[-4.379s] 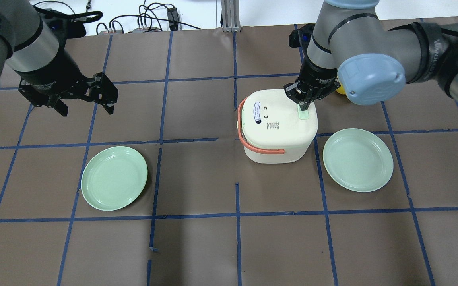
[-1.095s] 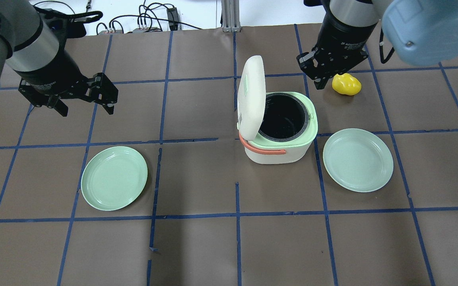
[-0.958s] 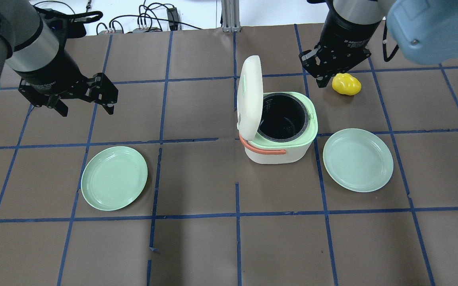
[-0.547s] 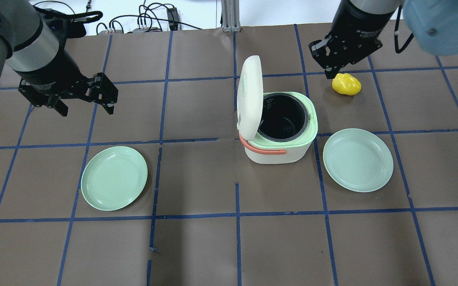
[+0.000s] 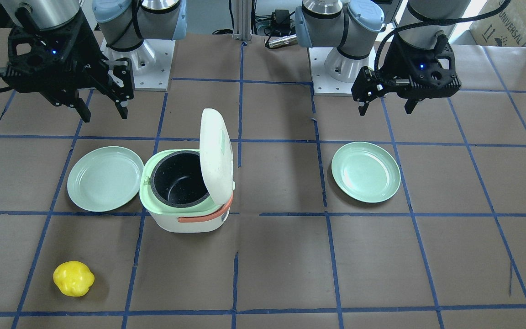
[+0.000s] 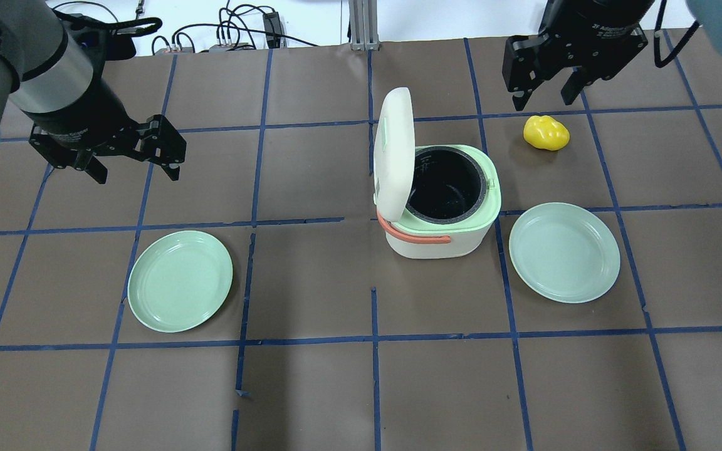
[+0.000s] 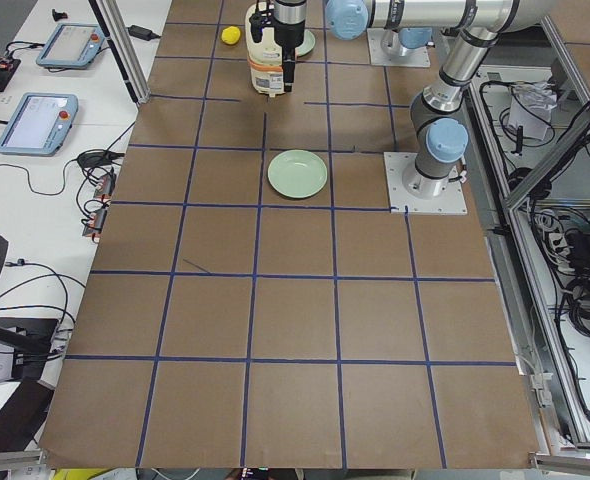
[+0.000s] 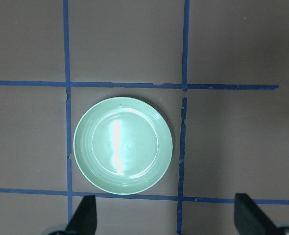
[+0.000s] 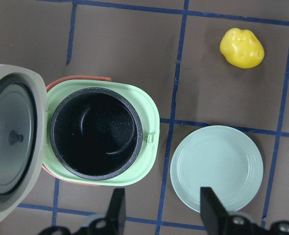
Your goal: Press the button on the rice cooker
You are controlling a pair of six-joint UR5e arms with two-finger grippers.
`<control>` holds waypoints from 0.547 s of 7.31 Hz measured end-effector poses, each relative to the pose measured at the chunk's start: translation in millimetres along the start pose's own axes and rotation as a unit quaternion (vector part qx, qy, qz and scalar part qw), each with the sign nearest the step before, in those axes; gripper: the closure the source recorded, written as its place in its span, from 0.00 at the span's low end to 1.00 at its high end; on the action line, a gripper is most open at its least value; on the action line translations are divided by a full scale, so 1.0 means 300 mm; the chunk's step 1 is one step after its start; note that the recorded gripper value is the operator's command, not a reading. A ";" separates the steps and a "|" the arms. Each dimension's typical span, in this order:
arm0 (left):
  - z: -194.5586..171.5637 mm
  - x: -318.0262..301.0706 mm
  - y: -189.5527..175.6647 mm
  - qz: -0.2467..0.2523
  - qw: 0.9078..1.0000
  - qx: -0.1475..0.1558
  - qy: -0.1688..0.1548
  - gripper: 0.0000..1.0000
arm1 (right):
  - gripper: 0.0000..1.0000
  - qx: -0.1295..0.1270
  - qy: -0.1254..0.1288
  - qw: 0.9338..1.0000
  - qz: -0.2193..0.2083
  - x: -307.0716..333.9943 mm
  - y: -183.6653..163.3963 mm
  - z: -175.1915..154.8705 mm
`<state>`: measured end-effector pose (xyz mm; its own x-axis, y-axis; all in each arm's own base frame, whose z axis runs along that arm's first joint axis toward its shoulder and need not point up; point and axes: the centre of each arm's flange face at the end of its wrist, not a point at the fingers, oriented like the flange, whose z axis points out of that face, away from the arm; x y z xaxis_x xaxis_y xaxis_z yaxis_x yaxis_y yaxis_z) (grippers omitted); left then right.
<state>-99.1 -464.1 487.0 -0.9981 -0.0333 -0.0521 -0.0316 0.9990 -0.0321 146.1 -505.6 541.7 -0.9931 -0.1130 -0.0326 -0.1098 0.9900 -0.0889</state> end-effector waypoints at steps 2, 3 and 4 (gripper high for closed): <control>0.000 0.000 0.000 0.000 1.000 0.000 0.000 0.00 | 0.03 0.002 -0.005 1.000 0.011 0.009 0.017 -0.015; 0.000 0.000 0.000 0.000 1.000 0.000 0.000 0.00 | 0.01 0.001 -0.012 1.000 0.022 0.006 0.020 -0.011; 0.000 0.000 0.000 0.000 1.000 0.000 0.000 0.00 | 0.01 0.001 -0.014 0.999 0.033 0.004 0.022 -0.010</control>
<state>-99.1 -464.1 487.1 -0.9981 -0.0333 -0.0520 -0.0316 0.9990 -0.0323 144.1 -499.1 543.9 -0.9965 -0.0509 -0.0668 -0.0450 0.9952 -0.0873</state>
